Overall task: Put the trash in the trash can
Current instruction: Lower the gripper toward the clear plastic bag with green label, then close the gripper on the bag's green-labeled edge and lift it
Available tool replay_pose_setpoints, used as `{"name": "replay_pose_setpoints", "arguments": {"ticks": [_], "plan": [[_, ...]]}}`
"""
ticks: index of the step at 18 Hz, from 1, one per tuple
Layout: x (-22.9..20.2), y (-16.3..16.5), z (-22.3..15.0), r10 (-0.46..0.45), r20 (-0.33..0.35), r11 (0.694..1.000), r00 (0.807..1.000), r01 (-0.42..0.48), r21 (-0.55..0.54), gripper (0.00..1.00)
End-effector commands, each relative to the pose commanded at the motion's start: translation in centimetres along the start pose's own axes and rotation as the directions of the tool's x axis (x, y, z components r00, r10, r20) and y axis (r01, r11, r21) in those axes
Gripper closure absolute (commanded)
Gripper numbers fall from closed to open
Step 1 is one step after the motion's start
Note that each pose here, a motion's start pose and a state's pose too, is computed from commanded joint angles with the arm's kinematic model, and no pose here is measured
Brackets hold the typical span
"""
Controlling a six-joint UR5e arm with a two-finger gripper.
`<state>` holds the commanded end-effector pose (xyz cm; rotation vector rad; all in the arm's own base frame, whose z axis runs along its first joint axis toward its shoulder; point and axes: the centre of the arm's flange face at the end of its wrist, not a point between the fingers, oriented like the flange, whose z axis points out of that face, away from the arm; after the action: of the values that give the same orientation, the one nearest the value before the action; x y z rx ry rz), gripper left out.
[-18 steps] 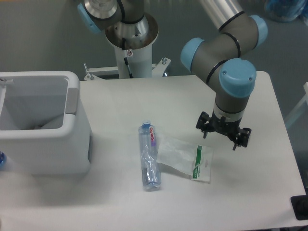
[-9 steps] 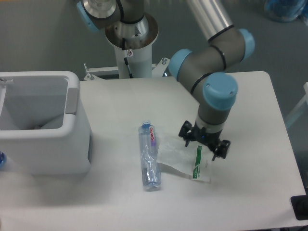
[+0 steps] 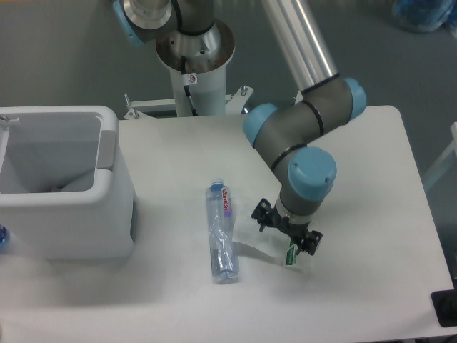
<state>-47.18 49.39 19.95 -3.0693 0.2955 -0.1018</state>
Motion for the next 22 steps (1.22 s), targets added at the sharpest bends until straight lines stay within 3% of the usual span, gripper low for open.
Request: {"name": "replay_pose_setpoints", "arguments": {"ticks": [11, 12, 14, 17, 18, 22], "plan": [[-0.1, 0.3, 1.8, 0.006, -0.041, 1.000, 0.999, -0.006, 0.008, 0.00], [0.0, 0.4, 1.9, 0.005, -0.048, 1.000, 0.999, -0.005, 0.005, 0.05], [0.3, 0.5, 1.8, 0.003, -0.070, 1.000, 0.998, -0.003, -0.004, 0.29], [0.4, 0.5, 1.4, -0.011, -0.072, 1.000, 0.997, 0.011, -0.006, 0.88], [0.6, 0.3, 1.3, -0.016, -0.072, 1.000, 0.997, 0.015, -0.007, 1.00], [0.7, 0.3, 0.5, -0.033, -0.062, 0.999, 0.998, 0.033, -0.003, 1.00]]}}
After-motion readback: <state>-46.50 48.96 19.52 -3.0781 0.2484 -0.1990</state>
